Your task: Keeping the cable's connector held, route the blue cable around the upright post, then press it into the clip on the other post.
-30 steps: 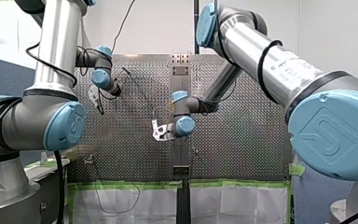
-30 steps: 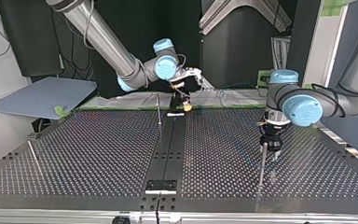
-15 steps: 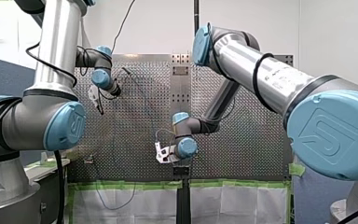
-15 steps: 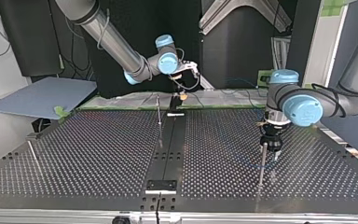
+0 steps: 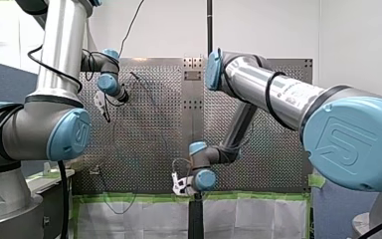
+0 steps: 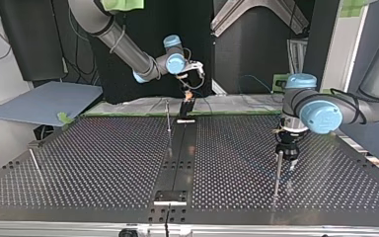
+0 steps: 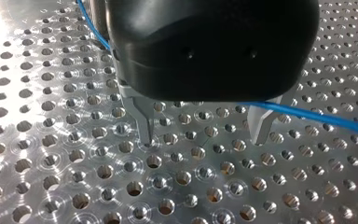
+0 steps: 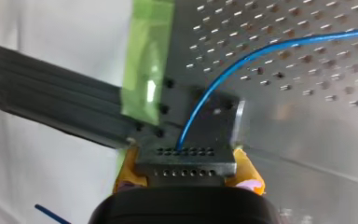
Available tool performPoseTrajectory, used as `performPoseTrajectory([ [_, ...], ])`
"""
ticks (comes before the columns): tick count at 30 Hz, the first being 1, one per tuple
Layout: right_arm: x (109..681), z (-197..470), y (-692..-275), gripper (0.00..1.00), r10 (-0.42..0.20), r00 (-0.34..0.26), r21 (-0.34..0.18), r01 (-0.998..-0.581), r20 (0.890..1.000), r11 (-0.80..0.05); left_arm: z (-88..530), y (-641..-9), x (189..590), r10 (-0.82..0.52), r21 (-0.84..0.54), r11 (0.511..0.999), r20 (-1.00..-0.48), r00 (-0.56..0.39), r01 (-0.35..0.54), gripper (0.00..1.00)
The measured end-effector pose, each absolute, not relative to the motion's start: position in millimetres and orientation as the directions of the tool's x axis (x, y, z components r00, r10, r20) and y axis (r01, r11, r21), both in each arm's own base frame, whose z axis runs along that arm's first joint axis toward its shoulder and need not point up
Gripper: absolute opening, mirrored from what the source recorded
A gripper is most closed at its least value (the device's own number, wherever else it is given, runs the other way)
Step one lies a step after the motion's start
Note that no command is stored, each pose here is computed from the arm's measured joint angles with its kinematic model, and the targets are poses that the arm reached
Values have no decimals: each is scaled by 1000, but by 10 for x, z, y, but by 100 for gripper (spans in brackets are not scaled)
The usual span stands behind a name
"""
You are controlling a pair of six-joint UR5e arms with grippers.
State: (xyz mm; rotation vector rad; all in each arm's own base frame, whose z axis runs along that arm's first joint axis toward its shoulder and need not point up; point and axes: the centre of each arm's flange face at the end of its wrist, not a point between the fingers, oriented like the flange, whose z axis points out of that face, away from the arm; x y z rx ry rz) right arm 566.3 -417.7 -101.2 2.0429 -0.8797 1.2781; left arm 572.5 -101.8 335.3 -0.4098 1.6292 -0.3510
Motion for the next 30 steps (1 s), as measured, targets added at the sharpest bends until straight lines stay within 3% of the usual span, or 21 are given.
performPoseTrajectory([
  [8,5466,-1432,-4234,0,-256,322,117,-799,911,-590,3350,-1011,5726,-462,-459,887,-883,-80,-59,100],
  [17,5205,-1980,-4248,0,-304,284,77,-833,909,-548,3349,-1009,5725,-462,-458,887,-883,-81,-61,100],
  [23,4995,-2381,-4185,0,-344,283,65,-847,895,-528,3349,-1009,5724,-462,-458,887,-883,-81,-61,100],
  [30,4774,-2769,-4067,0,-387,302,69,-856,871,-513,3348,-1010,5724,-462,-458,887,-883,-81,-61,100],
])
